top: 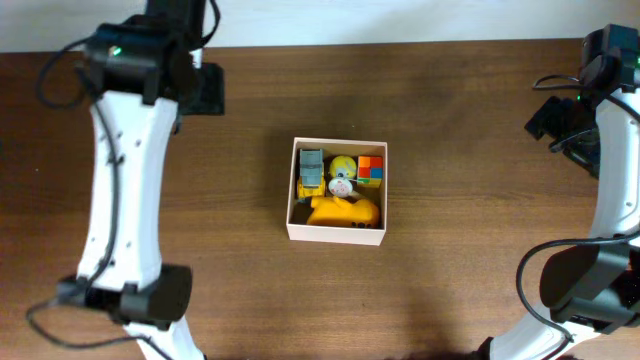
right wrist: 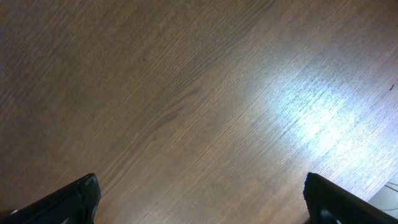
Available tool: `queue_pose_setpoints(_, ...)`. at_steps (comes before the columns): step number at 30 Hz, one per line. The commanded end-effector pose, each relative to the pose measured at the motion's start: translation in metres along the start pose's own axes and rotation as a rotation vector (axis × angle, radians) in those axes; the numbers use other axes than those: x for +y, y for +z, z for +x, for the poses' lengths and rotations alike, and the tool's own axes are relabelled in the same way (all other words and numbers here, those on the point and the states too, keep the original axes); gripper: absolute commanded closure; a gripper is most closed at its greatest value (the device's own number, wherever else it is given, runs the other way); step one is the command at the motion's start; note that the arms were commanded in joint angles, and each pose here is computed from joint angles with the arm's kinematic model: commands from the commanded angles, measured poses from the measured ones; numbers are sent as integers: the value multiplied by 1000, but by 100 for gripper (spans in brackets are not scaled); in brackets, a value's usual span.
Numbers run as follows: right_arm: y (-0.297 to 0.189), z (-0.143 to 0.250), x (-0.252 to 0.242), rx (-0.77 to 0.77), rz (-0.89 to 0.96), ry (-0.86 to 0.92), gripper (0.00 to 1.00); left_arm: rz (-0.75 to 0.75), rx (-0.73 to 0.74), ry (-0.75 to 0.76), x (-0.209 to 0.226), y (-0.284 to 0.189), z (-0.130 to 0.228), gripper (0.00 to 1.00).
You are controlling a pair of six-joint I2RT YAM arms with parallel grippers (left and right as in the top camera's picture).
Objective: Pack container
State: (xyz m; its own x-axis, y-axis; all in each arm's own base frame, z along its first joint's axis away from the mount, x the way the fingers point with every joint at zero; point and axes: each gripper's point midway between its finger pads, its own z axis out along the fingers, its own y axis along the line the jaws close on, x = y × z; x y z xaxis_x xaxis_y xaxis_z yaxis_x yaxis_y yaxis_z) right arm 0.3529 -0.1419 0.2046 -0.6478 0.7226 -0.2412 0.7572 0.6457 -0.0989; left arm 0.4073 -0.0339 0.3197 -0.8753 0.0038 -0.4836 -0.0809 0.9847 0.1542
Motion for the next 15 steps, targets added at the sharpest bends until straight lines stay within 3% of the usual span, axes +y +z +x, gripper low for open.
queue_pose_setpoints(1,3,-1,-1,5,6,10,1,-103,-140,-92,33,-50,-5,31)
queue_pose_setpoints(10,3,-1,0,5,6,10,1,-79,-316,-169,61,-128,13,30)
queue_pose_setpoints(15,3,-1,-1,5,6,10,2,-131,-353,-210,76,-142,20,30)
